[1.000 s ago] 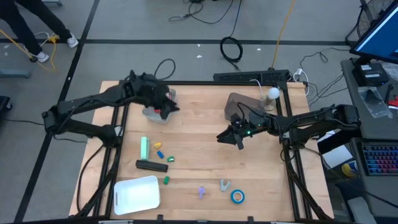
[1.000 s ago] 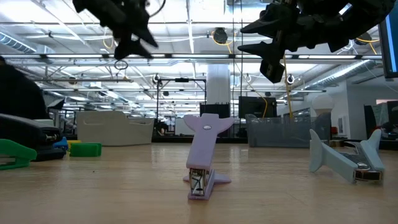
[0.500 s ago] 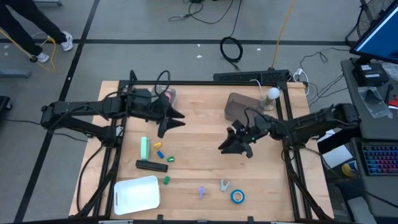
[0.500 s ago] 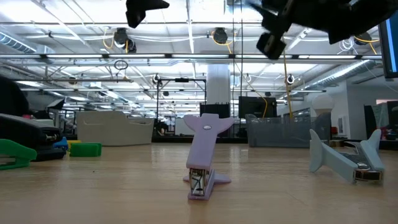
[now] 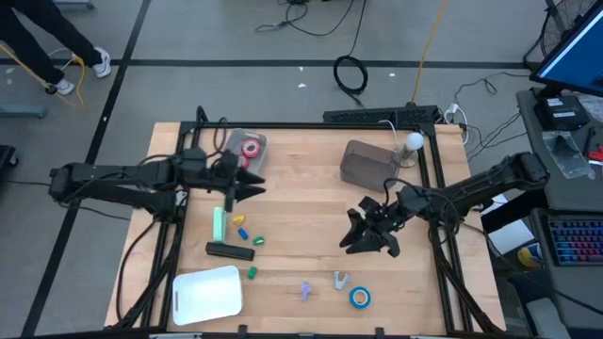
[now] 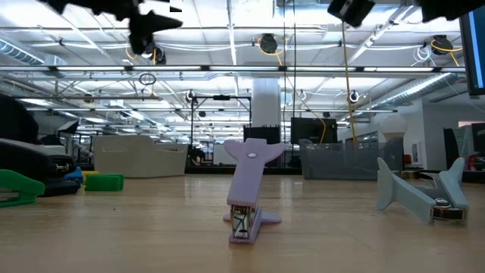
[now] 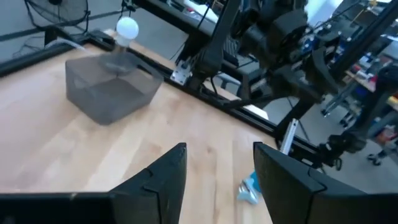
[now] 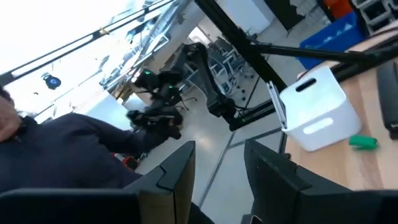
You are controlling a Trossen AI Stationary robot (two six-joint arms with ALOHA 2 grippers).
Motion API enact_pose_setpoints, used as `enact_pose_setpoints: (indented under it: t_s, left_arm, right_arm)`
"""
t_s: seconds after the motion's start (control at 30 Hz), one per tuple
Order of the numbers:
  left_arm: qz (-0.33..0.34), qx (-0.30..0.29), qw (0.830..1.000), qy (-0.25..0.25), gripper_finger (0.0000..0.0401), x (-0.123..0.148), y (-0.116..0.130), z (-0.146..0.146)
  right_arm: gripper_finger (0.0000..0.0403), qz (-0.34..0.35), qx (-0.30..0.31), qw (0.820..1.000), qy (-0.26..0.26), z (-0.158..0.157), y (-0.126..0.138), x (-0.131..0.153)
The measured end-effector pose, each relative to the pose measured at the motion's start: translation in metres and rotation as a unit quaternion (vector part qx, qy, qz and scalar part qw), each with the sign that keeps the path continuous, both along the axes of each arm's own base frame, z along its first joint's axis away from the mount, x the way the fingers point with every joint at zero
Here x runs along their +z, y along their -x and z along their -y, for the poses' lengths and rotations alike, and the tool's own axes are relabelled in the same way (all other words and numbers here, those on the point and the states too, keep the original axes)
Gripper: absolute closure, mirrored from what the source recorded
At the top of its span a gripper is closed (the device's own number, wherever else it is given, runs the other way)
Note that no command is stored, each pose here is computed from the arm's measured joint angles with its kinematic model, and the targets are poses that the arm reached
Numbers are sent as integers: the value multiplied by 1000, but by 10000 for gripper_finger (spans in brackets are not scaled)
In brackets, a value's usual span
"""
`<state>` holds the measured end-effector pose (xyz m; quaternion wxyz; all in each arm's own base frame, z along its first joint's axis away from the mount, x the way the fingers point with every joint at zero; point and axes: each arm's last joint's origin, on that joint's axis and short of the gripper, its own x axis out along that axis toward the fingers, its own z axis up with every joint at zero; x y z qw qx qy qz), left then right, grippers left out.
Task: Pick and place Stapler, Stapler remover, tape
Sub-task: Put the light blue tape into the gray bin
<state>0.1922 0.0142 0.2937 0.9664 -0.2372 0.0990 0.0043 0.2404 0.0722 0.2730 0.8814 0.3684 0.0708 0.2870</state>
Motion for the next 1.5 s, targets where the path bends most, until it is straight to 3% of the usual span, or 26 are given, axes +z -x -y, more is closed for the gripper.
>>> enact_pose_setpoints:
  t_s: [0.1, 0.23, 0.47, 0.77, 1.17, 1.27, 1.5]
  left_arm:
    - [4, -2, 1000, 12, 213, -13, 17, 3]
    - [21, -4, 1000, 12, 213, -23, 35, 6]
    - [31, 12, 999, 18, 213, -41, 54, 6]
    - [28, 13, 999, 17, 213, -49, 57, 7]
    - [26, 26, 999, 4, 213, -49, 57, 6]
    - [24, 26, 999, 3, 213, -50, 57, 6]
    - [18, 25, 1000, 2, 213, -51, 58, 6]
  right_arm:
    - [273, -19, 7, 1000, 19, -5, -4, 10]
    - [273, -104, 20, 992, 73, -11, -7, 19]
    - [273, -294, 43, 946, 130, -24, 5, 27]
    - [273, -470, 58, 877, 82, -60, 13, 1]
    - [273, -602, 83, 792, 53, -88, 0, -46]
    - [273, -609, 93, 786, 50, -89, -1, -49]
    - [273, -596, 94, 796, 46, -90, -3, -47]
